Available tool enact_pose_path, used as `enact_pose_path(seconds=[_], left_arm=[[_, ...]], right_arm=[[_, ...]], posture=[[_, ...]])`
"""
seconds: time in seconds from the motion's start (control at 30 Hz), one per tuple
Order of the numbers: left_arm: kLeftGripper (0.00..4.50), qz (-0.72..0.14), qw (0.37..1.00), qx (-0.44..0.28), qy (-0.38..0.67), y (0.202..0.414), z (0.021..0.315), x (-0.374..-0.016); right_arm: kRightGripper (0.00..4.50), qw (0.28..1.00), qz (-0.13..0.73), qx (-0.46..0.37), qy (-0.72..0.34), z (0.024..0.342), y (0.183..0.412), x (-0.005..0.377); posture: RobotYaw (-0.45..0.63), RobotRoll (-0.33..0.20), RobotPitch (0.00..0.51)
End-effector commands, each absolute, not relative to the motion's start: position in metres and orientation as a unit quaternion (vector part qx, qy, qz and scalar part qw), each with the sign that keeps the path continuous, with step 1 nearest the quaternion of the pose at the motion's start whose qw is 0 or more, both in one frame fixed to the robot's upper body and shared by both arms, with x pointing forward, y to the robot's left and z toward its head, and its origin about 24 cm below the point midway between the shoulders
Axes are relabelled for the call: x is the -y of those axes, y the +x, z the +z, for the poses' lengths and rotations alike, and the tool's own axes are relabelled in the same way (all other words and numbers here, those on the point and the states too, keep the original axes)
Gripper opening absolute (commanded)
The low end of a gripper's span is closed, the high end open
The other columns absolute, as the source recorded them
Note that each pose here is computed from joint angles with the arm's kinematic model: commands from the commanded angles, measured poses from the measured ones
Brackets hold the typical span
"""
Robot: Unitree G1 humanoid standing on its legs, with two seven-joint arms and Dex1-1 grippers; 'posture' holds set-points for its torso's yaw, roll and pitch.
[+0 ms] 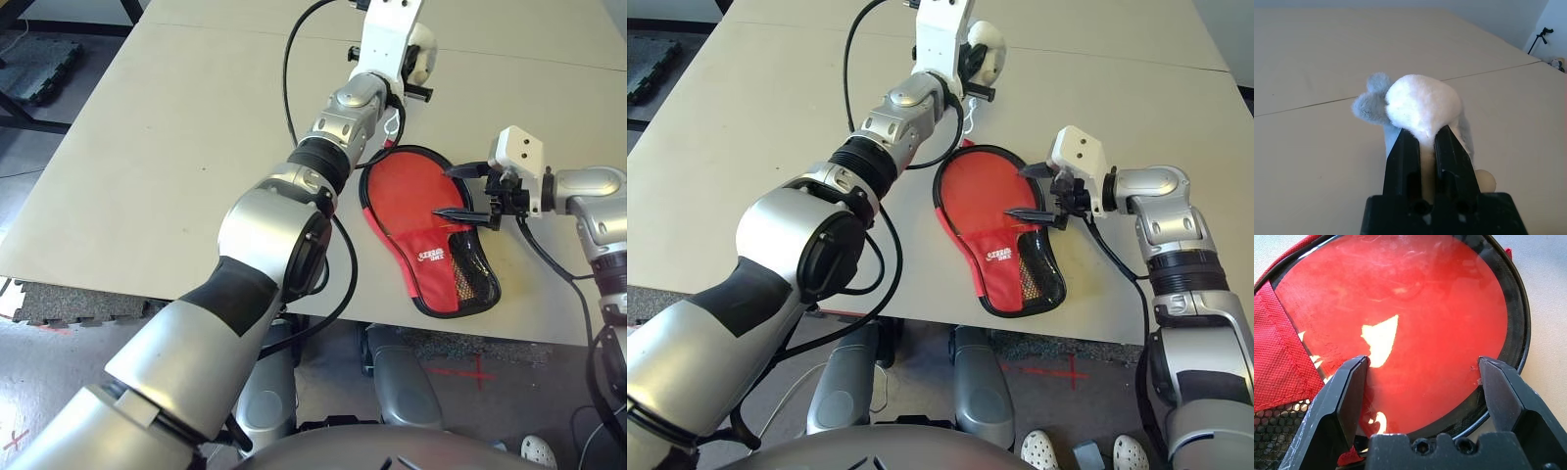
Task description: Store the ping-pong paddle in its case and zip it.
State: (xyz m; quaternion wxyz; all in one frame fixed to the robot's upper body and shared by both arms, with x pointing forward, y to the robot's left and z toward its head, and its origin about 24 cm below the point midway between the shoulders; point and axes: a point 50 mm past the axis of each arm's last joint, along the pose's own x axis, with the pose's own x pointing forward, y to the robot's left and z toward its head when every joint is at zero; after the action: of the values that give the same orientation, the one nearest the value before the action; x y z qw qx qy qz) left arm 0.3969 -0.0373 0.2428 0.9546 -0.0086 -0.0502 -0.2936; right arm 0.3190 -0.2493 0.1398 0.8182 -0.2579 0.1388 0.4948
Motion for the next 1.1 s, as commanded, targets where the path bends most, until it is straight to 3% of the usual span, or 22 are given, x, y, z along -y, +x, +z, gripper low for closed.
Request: enact_pose_path(seconds=[0.03, 0.27, 0.43, 0.67, 0.9, 0.93, 1.1], left_arm=[[0.05, -0.413, 0.905, 0.097, -0.014, 0.346, 0.259, 0.119], [0.05, -0.498, 0.864, 0.078, -0.008, 0.315, 0.244, 0.153], [0.05, -0.573, 0.819, 0.021, 0.017, 0.292, 0.213, 0.171], [0.05, -0.621, 0.781, -0.028, 0.068, 0.282, 0.183, 0.172], [0.05, -0.654, 0.751, -0.040, 0.083, 0.276, 0.179, 0.173], [0.77, -0.653, 0.752, -0.035, 0.078, 0.277, 0.182, 0.173], [2.54, -0.646, 0.761, -0.012, 0.057, 0.285, 0.201, 0.170]], right_arm=[[4.50, 0.783, 0.513, -0.268, -0.227, 0.078, 0.298, 0.250], [4.50, 0.786, 0.511, -0.266, -0.224, 0.077, 0.296, 0.248], [4.50, 0.789, 0.507, -0.265, -0.223, 0.077, 0.296, 0.249], [4.50, 0.790, 0.502, -0.271, -0.222, 0.076, 0.292, 0.255], [4.50, 0.790, 0.500, -0.275, -0.222, 0.074, 0.291, 0.257], [4.50, 0.790, 0.500, -0.276, -0.222, 0.074, 0.291, 0.257], [4.50, 0.789, 0.499, -0.279, -0.224, 0.072, 0.292, 0.258]], posture=[[-0.22, 0.000, 0.283], [-0.23, 0.000, 0.282], [-0.24, 0.000, 0.287], [-0.24, 0.000, 0.297], [-0.23, 0.000, 0.299], [-0.23, 0.000, 0.299], [-0.22, 0.000, 0.298]])
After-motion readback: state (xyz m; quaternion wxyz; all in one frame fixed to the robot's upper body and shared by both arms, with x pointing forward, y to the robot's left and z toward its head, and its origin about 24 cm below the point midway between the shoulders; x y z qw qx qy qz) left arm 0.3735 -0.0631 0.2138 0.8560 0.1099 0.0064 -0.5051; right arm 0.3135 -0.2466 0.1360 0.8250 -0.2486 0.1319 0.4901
